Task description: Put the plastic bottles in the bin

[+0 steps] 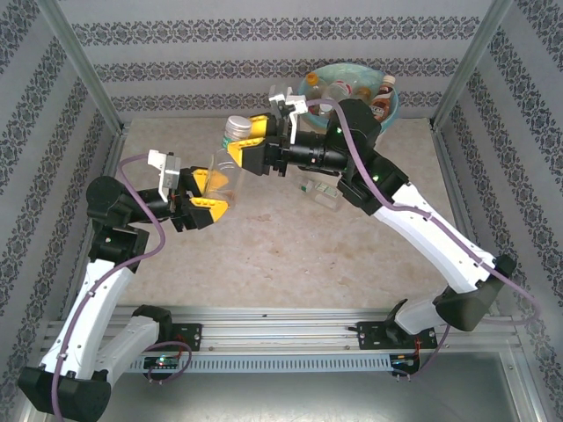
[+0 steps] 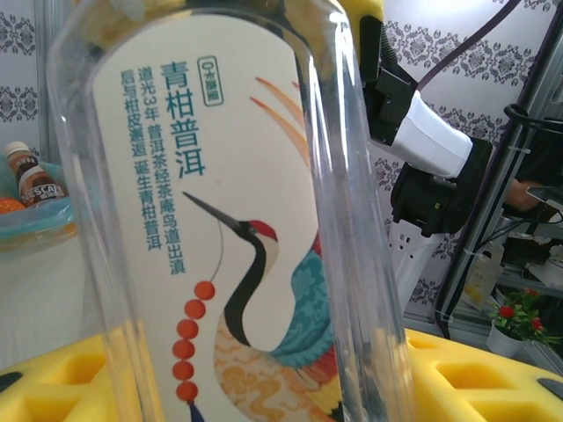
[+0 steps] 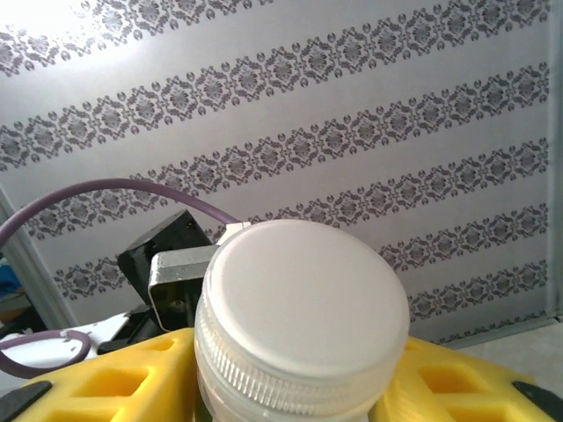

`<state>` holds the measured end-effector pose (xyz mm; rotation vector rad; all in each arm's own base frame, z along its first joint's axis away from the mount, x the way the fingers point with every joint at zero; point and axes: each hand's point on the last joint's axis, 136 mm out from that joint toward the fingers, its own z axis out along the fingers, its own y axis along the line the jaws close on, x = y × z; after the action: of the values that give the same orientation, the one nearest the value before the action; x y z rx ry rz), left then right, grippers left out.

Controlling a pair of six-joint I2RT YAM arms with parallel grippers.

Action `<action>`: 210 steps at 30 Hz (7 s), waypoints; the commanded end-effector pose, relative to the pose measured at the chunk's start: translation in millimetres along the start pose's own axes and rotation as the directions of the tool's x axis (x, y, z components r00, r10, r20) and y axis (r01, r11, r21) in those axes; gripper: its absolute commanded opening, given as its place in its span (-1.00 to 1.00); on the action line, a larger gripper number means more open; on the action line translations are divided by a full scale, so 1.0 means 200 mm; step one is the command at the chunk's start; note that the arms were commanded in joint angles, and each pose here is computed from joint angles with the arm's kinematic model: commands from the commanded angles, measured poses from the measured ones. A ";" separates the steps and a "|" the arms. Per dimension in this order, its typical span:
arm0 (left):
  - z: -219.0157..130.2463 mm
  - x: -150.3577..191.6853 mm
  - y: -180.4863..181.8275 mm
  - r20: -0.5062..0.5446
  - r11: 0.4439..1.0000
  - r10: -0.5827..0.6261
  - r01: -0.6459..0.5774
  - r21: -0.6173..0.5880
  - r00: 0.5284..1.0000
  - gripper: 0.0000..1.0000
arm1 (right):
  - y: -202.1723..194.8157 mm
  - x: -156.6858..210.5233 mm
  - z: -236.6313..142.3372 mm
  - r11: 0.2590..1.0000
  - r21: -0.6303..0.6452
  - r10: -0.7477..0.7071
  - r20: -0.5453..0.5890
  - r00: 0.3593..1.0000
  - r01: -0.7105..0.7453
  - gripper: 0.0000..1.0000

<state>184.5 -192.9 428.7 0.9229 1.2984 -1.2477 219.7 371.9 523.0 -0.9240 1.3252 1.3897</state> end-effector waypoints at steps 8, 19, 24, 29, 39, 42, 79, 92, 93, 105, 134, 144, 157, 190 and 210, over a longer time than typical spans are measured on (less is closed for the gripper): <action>0.02 0.02 -0.06 -0.025 0.995 0.038 -0.036 0.093 0.999 0.02 | 0.10 -0.05 0.02 0.993 -0.117 -0.010 0.032 0.999 0.013 0.36; 0.02 0.03 -0.05 -0.017 0.995 0.047 -0.046 0.085 0.999 0.20 | 0.03 -0.05 -0.01 0.999 -0.035 -0.023 0.059 0.998 0.025 -0.38; -0.01 -0.02 0.03 0.067 0.990 0.118 -0.112 -0.087 0.991 0.86 | -0.07 -0.09 -0.11 0.982 0.158 -0.108 0.043 0.993 0.100 -0.49; -0.08 -0.08 0.14 0.096 0.923 0.251 -0.208 -0.324 0.963 1.00 | -0.42 -0.20 -0.42 0.756 0.608 -0.230 -0.101 0.968 0.243 -0.55; -0.17 -0.05 0.29 0.044 0.825 0.271 -0.208 -0.526 0.962 1.00 | -1.09 -0.43 -1.10 0.250 0.922 -0.248 -0.234 0.940 0.295 -0.64; -0.18 -0.05 0.29 0.043 0.823 0.269 -0.206 -0.530 0.962 1.00 | -1.25 -0.39 -1.16 0.203 0.925 -0.222 -0.275 0.935 0.320 -0.64; -0.16 0.06 0.36 -0.002 0.832 0.208 -0.178 -0.525 0.978 1.00 | -1.74 0.46 -1.31 0.366 0.858 0.248 -0.463 0.851 0.360 -0.05; -0.16 0.06 0.37 0.017 0.837 0.202 -0.163 -0.522 0.979 1.00 | -1.50 -0.01 -1.14 0.387 0.873 0.041 -0.337 0.940 0.296 0.09; -0.16 0.06 0.37 0.017 0.837 0.199 -0.162 -0.523 0.980 1.00 | -1.51 0.02 -1.15 0.383 0.877 0.059 -0.337 0.940 0.290 0.03; -0.16 0.10 0.38 0.003 0.837 0.184 -0.155 -0.526 0.983 1.00 | -1.64 0.40 -1.35 0.314 0.931 0.212 -0.261 0.942 0.188 -0.93; -0.16 0.17 0.49 -0.028 0.818 0.106 -0.103 -0.566 0.994 0.99 | -1.54 0.06 -1.26 0.416 0.906 0.082 -0.125 0.989 0.080 -0.30; -0.17 0.28 0.62 -0.034 0.786 -0.003 -0.019 -0.617 0.999 0.94 | -1.16 -0.01 -1.08 0.527 0.844 0.006 -0.122 0.992 0.101 -0.09; -0.26 0.49 0.83 -0.051 0.649 -0.211 0.101 -0.754 0.976 0.93 | -0.89 0.86 -0.95 0.736 0.645 0.172 -0.470 0.866 0.205 -0.02; -0.32 0.58 0.88 -0.041 0.565 -0.287 0.134 -0.814 0.957 0.93 | -1.53 1.74 -1.31 0.532 0.780 0.523 -0.609 0.596 0.330 0.59; -0.28 0.79 0.99 -0.109 0.573 -0.399 0.154 -0.805 0.911 0.92 | -1.21 1.74 -0.78 0.807 0.524 0.277 -0.744 0.608 0.273 0.54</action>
<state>342.0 -118.2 241.3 0.1773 2.0259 -0.5927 365.9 235.9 77.5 -1.0902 2.3708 0.2646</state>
